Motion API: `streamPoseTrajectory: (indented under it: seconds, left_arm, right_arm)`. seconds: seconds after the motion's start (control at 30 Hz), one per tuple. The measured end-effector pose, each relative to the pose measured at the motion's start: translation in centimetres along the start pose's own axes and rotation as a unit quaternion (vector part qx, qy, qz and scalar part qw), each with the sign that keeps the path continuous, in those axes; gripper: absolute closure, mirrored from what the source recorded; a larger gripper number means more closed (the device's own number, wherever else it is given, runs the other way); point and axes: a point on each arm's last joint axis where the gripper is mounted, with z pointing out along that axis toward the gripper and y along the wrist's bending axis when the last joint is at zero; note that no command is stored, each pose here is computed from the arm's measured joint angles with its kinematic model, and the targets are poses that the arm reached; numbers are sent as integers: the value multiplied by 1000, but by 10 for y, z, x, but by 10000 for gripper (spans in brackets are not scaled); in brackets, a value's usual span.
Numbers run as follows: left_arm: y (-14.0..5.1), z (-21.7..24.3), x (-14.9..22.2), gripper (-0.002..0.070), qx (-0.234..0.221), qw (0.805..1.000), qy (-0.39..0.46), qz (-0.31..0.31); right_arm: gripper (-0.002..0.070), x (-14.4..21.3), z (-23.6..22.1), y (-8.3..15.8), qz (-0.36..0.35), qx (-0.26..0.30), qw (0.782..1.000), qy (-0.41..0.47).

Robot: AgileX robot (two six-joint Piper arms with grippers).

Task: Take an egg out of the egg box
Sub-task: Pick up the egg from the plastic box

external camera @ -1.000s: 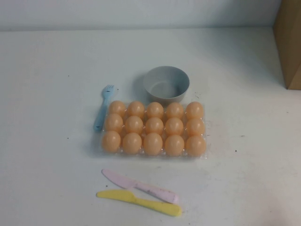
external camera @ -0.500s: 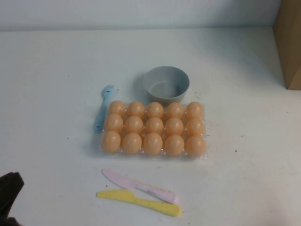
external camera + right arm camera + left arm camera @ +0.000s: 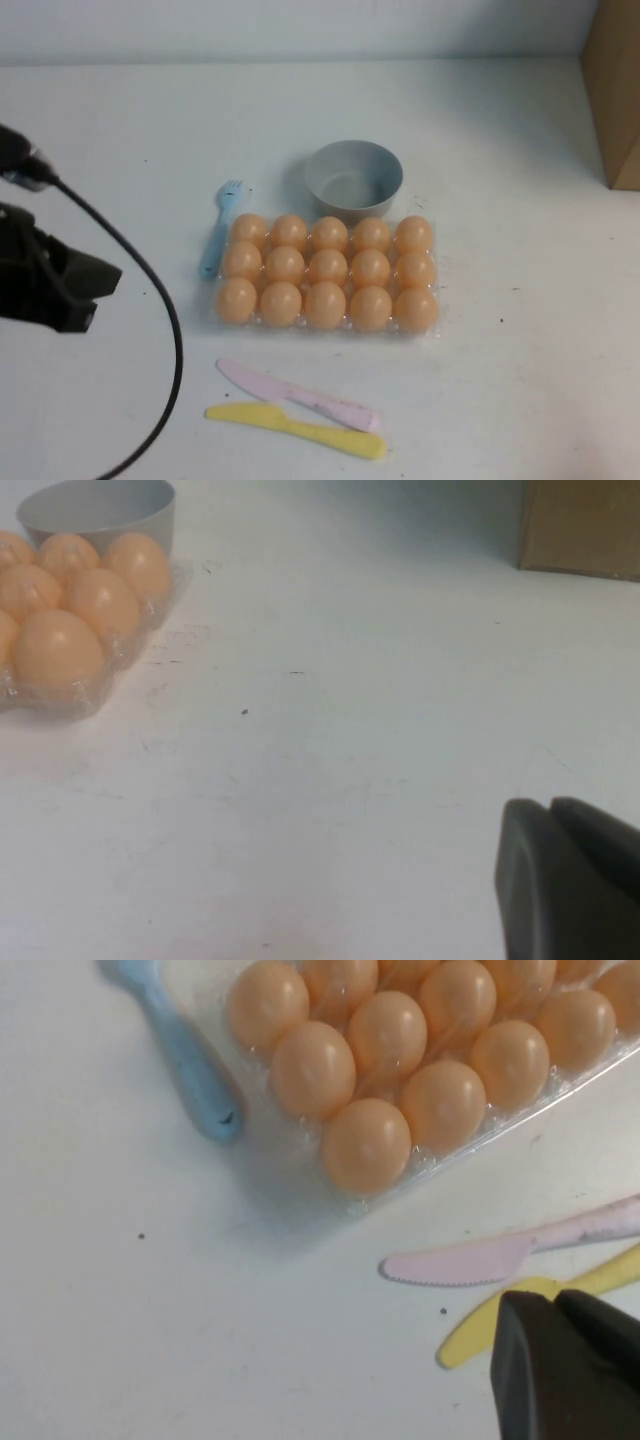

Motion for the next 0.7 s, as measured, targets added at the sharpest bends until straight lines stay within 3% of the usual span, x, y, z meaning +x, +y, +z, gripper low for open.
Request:
streamPoseTrajectory:
  seconds: [0.17,0.27,0.4,0.53,0.7]
  left_arm:
    - [19,10,-34,680,17,999,22,34]
    - [21,15,-49,679,11,997,33,72]
    - [8,31,-66,680,18,986,61,156]
    - [-13,54,-70,680,62,964,92,240]
    - [-24,80,-67,680,91,945,133,285]
  right_arm:
    - [694,0,0,0,0,0,1000,0]
    - [694,0,0,0,0,0,1000,0]
    - [694,0,0,0,0,0,1000,0]
    - [694,0,0,0,0,0,1000,0]
    - [694,0,0,0,0,0,1000,0]
